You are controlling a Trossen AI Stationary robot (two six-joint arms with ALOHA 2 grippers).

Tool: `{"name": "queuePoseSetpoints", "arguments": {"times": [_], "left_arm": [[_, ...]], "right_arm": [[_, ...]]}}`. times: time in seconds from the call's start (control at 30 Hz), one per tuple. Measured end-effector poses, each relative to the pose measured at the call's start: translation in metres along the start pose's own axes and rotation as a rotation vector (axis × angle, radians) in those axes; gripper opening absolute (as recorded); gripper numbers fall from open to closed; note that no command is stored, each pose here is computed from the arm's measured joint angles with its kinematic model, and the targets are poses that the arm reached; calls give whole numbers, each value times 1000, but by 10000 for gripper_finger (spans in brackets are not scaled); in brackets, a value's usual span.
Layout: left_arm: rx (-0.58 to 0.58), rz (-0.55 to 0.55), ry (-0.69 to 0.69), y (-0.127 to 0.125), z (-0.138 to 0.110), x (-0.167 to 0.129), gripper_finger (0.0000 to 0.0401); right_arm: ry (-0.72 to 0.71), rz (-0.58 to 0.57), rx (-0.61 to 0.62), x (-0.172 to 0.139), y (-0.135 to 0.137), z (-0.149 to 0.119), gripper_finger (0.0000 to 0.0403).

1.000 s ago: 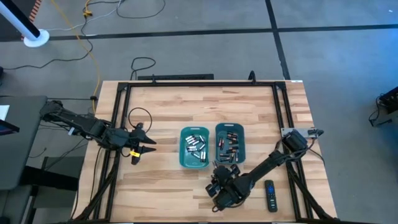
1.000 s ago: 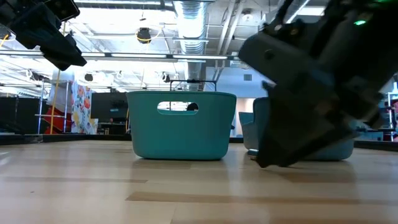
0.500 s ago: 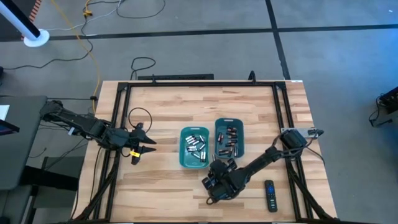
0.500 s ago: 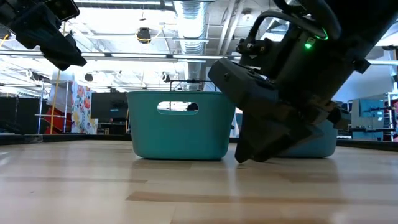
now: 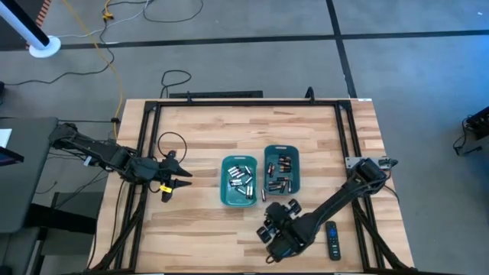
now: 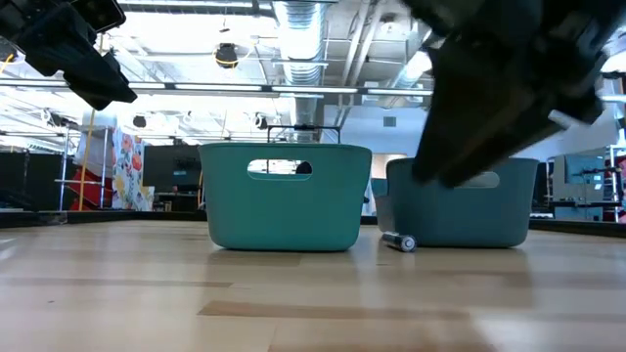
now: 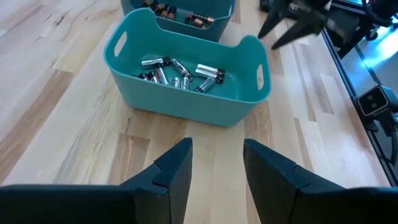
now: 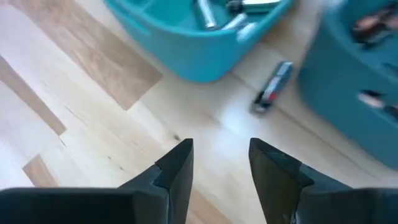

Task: Sort batteries
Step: Put the silver battery into the green bin

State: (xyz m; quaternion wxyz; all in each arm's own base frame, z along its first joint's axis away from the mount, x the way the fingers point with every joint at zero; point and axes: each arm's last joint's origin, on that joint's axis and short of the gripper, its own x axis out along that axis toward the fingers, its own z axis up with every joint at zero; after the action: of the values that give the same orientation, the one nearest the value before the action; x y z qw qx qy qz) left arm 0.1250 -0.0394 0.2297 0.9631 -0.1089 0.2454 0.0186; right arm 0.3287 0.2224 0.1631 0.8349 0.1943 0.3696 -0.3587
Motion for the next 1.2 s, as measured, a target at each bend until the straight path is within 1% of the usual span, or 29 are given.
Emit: {"name": "queuePoseSetpoints", "arguments": {"times": [0.13,0.27,0.33,0.43,0.53,0.57,0.67,0.83,0.9,1.1,1.2], "left_arm": [[1,11,-4,0,0,0,137],[1,15,-5,0,0,0,137],[1,16,-6,0,0,0,137],[-8,17,-7,0,0,0,137],[-42,17,-8,0,0,0,137],[-56,17,-8,0,0,0,137],[-94,17,-8,0,0,0,137],[-100,17,-8,1,0,0,137],[-100,17,-8,1,0,0,137],[-101,17,-7,1,0,0,137],[-100,19,-4,1,0,0,137]], "right_arm": [[33,-65,78,-15,-14,10,167],[176,-168,237,-12,-26,18,146],[231,-189,311,-8,-27,24,129],[284,-193,401,-1,-27,32,88],[341,-179,457,6,-26,39,27],[367,-179,472,8,-25,42,15],[459,-200,541,11,-26,50,11],[526,-231,591,21,-31,63,3],[562,-244,591,25,-34,68,2],[575,-338,556,41,-53,80,1],[592,-333,558,54,-60,79,1]]}}
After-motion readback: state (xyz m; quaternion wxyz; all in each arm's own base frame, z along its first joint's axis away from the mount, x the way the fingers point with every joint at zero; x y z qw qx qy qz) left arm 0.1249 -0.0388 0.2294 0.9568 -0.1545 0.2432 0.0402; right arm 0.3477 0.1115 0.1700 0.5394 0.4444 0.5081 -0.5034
